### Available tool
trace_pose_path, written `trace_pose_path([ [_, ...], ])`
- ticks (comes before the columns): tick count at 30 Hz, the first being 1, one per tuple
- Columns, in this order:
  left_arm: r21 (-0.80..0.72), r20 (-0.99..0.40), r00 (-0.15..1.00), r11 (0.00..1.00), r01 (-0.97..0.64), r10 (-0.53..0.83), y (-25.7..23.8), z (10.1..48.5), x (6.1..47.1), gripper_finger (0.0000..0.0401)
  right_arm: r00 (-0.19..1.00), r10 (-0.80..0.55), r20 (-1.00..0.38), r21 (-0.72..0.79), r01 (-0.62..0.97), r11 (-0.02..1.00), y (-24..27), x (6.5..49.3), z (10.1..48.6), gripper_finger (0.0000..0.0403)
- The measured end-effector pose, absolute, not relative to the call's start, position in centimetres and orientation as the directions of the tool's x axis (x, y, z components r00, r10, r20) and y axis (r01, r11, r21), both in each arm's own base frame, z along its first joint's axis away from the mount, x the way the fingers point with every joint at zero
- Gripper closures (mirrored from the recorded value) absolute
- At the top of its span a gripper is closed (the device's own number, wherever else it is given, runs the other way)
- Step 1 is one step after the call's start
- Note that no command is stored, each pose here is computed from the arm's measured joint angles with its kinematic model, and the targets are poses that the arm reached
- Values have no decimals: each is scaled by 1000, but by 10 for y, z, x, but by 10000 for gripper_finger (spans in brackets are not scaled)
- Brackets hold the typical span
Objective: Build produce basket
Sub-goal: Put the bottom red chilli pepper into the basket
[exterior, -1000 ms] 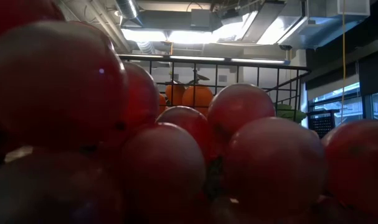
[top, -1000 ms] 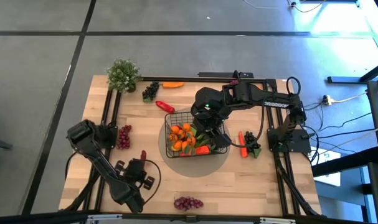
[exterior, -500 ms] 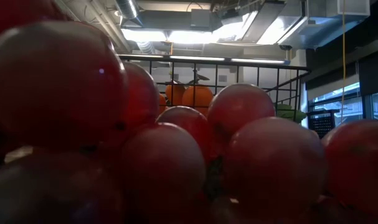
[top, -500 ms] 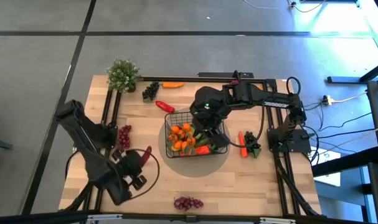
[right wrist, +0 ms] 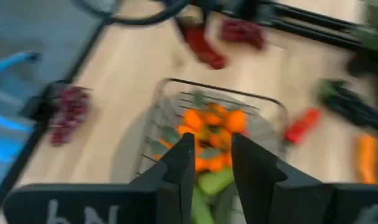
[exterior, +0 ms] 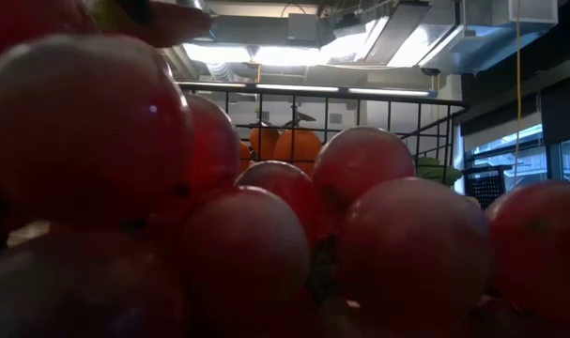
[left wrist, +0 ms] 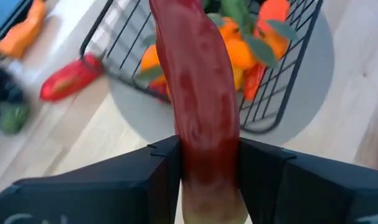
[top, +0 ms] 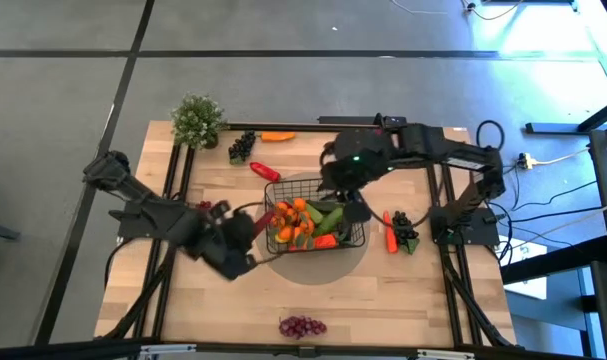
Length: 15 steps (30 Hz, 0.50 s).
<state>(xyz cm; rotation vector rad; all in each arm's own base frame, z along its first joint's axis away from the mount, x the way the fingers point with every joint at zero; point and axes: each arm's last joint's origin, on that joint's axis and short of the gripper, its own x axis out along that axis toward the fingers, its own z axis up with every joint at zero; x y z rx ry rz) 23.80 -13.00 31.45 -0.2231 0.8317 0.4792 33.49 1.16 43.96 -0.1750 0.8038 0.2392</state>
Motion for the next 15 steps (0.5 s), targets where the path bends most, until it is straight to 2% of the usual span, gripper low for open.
trace_pose_path([
  [4,4,-740,614,916,-402,273,-108,319,262,297,680,-17,-733,-127,-113,985,6,312,453,310],
  [8,21,-697,681,956,-292,223,-82,326,284,297,639,-146,-756,-170,24,985,2,292,458,310],
  [15,140,-650,747,988,-66,141,-28,330,312,297,646,-174,-743,-179,59,982,1,273,469,310],
])
